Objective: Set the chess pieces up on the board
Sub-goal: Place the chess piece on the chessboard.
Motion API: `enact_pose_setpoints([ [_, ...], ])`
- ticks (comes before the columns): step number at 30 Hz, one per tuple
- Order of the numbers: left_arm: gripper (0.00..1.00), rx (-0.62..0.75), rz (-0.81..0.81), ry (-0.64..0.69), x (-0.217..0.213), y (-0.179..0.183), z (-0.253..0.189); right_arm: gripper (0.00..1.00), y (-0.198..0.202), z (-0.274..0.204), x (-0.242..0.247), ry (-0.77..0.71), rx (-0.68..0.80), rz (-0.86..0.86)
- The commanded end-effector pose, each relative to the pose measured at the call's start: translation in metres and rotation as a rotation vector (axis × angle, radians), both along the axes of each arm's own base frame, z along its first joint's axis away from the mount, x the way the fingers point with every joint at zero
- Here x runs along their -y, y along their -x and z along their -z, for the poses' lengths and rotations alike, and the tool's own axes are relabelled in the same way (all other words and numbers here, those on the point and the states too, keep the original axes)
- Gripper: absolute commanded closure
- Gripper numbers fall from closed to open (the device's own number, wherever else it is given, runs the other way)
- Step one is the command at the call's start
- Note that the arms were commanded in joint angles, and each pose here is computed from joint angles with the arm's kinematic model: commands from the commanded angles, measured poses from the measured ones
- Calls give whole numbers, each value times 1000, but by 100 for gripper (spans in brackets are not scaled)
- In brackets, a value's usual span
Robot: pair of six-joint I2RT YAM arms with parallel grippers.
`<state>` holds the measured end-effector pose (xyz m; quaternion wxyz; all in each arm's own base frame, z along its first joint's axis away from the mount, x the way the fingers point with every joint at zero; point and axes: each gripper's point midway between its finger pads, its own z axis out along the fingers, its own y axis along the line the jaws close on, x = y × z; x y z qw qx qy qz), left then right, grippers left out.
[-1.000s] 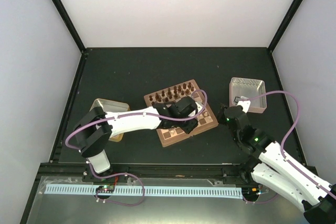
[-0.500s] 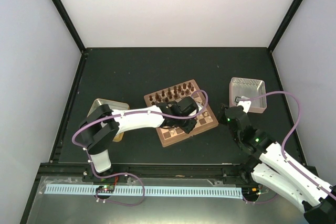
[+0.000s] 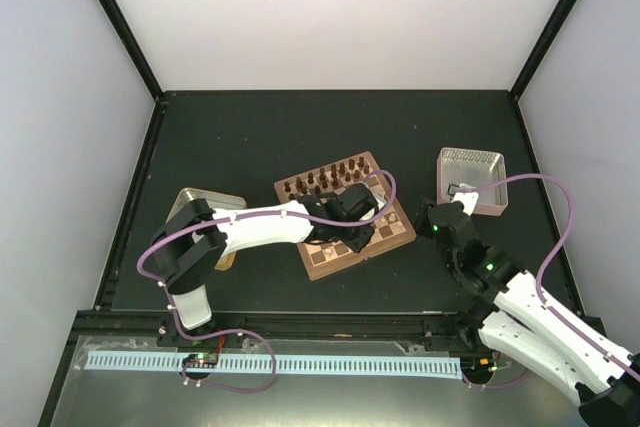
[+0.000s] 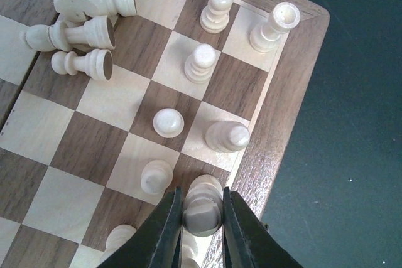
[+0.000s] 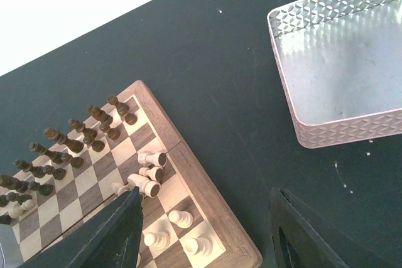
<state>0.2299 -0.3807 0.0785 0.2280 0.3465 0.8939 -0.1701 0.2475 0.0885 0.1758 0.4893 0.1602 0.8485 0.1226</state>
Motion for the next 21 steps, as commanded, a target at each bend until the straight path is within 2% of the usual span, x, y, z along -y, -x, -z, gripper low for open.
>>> enact_pose_setpoints([
  [1,86,42,-17,-3,1,-11,-10,43,-2,-1,5,6,15,25],
  [7,81,37,-14,-1,3,-10,-8,43,-1,-1,5,3,16,25],
  [12,69,37,-14,8,4,-10,-12,43,-1,-1,4,4,13,21],
  [21,58,50,-9,100,8,-9,-49,43,0,-6,4,-6,20,13],
])
